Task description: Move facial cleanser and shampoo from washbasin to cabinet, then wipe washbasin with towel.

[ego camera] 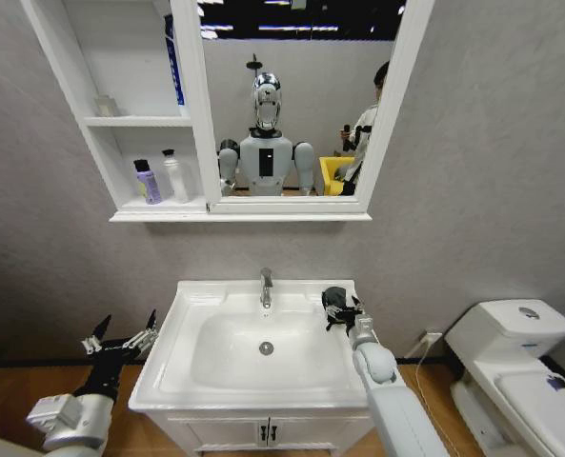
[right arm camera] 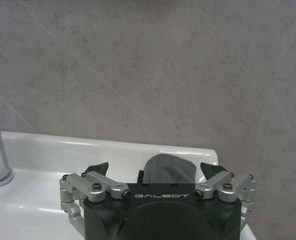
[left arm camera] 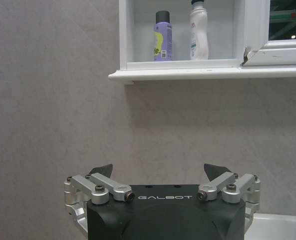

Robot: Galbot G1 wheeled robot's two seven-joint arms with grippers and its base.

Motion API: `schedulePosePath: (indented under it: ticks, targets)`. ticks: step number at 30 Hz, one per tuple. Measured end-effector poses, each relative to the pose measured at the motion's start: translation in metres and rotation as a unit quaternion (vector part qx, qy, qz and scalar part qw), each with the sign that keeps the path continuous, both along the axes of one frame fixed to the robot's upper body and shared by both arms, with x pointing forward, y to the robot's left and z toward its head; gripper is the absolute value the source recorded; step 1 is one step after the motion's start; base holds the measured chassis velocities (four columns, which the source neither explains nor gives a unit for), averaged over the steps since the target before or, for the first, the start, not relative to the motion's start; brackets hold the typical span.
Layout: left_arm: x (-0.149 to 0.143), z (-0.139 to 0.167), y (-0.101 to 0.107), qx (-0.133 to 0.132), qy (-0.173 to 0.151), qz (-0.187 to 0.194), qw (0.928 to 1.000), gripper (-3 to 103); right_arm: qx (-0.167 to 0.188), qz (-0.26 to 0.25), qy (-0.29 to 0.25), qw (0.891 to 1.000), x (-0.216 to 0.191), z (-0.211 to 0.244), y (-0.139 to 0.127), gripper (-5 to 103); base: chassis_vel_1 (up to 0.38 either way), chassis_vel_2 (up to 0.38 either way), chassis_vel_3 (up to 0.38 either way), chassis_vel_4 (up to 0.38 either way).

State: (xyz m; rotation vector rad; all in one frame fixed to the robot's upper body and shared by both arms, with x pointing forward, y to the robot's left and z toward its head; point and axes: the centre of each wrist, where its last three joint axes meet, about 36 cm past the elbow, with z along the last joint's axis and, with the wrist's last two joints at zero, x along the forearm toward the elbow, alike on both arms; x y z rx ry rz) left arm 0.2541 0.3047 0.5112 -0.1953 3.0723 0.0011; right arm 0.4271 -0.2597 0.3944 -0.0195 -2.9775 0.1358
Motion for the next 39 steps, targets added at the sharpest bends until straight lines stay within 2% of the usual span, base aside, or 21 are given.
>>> schedulePosePath:
  ticks: [1, 3, 4, 7, 11, 22, 39]
  targets:
    - [0.000, 0.000, 0.000, 0.000, 0.000, 0.000, 1.0000, 100, 0.000, 0.000, 0.000, 1.000, 0.000, 0.000, 0.000, 100, 0.000, 0.000, 0.000, 0.000]
    - [0.000, 0.000, 0.000, 0.000, 0.000, 0.000, 1.0000, 100, 0.001, -0.003, 0.008, 1.000, -0.041, 0.002, 0.007, 100, 0.000, 0.000, 0.000, 0.000]
    - [0.000, 0.000, 0.000, 0.000, 0.000, 0.000, 1.0000, 100, 0.001, -0.003, 0.008, 1.000, -0.041, 0.002, 0.007, 100, 0.000, 0.000, 0.000, 0.000]
    - [0.000, 0.000, 0.000, 0.000, 0.000, 0.000, 1.0000, 100, -0.004, 0.002, 0.007, 1.000, -0.096, 0.026, 0.022, 100, 0.000, 0.000, 0.000, 0.000]
    - [0.000, 0.000, 0.000, 0.000, 0.000, 0.000, 1.0000, 100, -0.022, 0.007, -0.010, 1.000, -0.122, 0.044, 0.031, 100, 0.000, 0.000, 0.000, 0.000]
    - [0.000, 0.000, 0.000, 0.000, 0.000, 0.000, 1.0000, 100, -0.036, 0.008, -0.043, 0.998, -0.139, 0.071, 0.040, 100, 0.060, -0.103, -0.060, 0.113]
    - [0.000, 0.000, 0.000, 0.000, 0.000, 0.000, 1.0000, 100, -0.038, 0.011, -0.043, 0.998, -0.145, 0.065, 0.041, 100, 0.212, -0.329, -0.210, 0.340]
